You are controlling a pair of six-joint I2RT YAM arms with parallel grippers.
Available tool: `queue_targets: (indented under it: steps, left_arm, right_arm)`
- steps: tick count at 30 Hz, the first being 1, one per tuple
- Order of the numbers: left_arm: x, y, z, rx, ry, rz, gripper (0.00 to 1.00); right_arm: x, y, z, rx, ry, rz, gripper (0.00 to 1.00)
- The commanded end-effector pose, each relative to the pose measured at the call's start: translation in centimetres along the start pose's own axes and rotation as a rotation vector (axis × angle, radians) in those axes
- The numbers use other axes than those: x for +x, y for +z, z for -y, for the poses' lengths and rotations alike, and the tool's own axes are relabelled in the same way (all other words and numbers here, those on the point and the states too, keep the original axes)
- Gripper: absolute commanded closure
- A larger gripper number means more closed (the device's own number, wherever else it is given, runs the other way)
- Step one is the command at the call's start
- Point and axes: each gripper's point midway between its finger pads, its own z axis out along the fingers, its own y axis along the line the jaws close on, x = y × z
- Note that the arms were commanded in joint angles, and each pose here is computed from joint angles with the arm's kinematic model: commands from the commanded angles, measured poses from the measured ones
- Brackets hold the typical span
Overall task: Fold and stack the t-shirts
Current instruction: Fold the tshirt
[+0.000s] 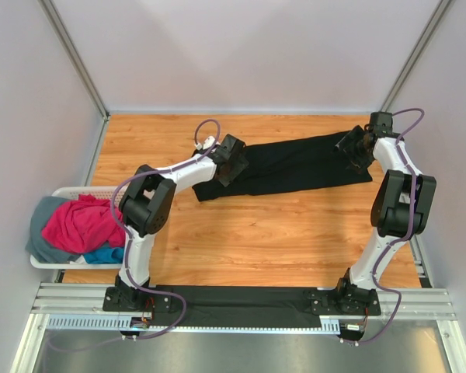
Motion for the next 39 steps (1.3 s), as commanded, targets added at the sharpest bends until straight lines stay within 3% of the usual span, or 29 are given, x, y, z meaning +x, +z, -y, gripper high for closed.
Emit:
queue_targets:
  steps: [1,18,30,34,37,39]
  left_arm:
    - [-0.7,0.7,1.5,0.047,-0.004,0.023,0.25]
    - [-2.2,1.3,5.7,0.154,-0.022,0.075,0.32]
    - [-3.7,4.6,11.7,0.311,-0.069,0.103,0.31]
    - [-6.7,3.4,13.9,0.383,-0.069,0.159,0.31]
    - [-7.7,1.4,14.0,0.383,0.011,0.186,0.29]
    - [-8.9,-1.7,14.4,0.406,0.054,0.219,0.26]
  right_arm:
    - [-0.8,-0.3,-0.3,-0.003,-0.011,0.029,0.23]
    - [-0.7,0.2,0.1,0.011,-0.012,0.022,0.23]
    - [-0.8,0.3,0.2,0.019,-0.017,0.024,0.23]
    - [-0.9,0.3,0.1,0.018,-0.019,0.024,0.23]
    - [-0.8,0.3,0.2,0.017,-0.02,0.019,0.23]
    - [-0.8,0.3,0.1,0.016,-0.022,0.02,0.23]
